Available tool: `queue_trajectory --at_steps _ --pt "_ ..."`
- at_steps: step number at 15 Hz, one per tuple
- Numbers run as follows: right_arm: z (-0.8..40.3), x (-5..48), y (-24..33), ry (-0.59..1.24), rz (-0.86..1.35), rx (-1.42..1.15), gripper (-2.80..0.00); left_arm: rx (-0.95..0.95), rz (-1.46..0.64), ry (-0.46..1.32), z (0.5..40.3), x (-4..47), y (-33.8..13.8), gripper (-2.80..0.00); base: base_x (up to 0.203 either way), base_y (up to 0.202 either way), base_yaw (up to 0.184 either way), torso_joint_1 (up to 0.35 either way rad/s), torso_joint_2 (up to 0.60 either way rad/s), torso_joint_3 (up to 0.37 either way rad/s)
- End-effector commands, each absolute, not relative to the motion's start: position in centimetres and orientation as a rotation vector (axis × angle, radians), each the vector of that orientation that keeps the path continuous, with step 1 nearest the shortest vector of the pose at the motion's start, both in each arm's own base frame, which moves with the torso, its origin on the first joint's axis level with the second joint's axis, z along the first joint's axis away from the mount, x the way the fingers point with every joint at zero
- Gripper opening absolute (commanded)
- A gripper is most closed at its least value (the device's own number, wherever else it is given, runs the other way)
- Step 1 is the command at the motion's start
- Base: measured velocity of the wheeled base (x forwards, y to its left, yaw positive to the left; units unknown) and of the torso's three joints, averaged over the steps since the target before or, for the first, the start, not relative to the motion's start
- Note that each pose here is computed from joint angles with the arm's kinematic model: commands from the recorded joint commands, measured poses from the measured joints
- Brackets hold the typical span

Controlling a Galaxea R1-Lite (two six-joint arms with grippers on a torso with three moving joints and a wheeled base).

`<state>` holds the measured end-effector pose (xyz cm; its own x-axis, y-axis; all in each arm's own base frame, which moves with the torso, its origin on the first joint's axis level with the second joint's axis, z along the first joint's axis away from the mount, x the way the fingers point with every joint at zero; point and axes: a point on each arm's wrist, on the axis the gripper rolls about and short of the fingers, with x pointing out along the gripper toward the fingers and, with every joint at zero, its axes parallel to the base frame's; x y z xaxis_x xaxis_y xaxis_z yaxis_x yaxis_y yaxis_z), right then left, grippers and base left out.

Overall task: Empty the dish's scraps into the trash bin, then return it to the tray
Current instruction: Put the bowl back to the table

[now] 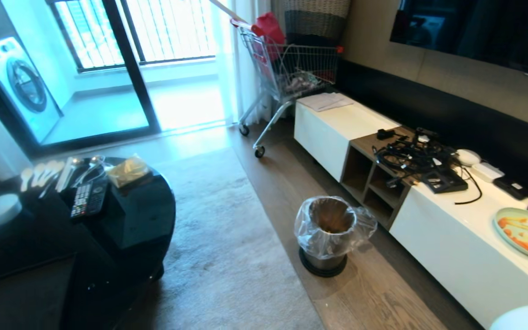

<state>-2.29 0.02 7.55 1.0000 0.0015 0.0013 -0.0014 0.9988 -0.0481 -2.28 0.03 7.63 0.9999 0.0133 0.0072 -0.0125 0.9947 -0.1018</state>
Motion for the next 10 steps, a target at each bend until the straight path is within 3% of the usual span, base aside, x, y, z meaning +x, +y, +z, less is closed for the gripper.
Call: queue_trajectory --at_steps 1,10 --pt "7.55 -2.28 0.02 0.000 0.002 -0.049 -2.80 -0.103 0.013 -0.008 7.63 -2.28 0.03 -2.80 0.001 -0.013 0.164 0.001 0.00 0.004" --pt "7.55 -2.28 0.02 0.000 0.002 -0.051 -2.80 -0.103 0.013 -0.008 7.63 -2.28 0.03 -2.80 0.001 -0.010 0.167 0.002 0.00 0.003"
